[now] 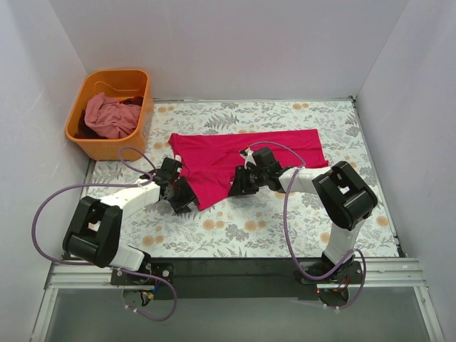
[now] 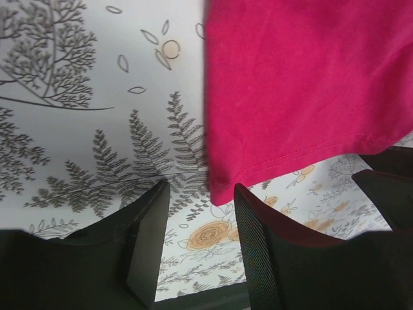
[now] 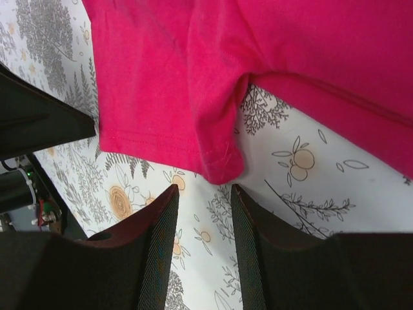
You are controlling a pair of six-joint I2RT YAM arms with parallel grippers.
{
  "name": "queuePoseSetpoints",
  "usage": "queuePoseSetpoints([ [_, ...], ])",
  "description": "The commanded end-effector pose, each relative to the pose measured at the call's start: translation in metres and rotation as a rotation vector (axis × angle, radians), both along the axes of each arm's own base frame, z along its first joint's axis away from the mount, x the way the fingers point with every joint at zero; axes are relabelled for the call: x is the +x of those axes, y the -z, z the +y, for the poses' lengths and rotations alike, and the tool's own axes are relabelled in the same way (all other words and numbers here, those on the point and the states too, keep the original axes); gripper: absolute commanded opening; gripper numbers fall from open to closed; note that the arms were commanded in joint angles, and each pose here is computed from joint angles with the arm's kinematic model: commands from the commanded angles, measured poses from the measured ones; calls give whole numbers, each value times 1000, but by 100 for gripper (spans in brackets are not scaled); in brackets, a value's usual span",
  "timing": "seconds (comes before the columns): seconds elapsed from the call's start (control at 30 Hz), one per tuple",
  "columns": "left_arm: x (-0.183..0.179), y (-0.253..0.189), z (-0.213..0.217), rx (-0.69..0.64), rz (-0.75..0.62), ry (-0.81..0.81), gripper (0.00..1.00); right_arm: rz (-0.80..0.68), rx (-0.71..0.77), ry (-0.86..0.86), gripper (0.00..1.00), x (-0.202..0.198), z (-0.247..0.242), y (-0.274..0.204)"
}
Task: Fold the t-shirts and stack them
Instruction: Fold the tshirt
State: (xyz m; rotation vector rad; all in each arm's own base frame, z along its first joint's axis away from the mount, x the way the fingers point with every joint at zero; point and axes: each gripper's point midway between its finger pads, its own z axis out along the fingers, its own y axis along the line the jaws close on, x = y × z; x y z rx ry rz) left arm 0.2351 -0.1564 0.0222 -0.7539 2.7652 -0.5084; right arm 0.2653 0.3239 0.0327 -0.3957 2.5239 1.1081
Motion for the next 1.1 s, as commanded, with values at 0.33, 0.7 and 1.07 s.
queuePoseSetpoints([
  [0.33,2,15,0,35,18,-20,8,-119,-63,86,45,31,-3,1],
  [0.7,22,-4,-4,38,-42,-12,0,-86,-17,-2,31,24,10,1],
  [1.07,86,-40,-12,96,-167,41,0,-144,0,36,1,55,18,-31],
])
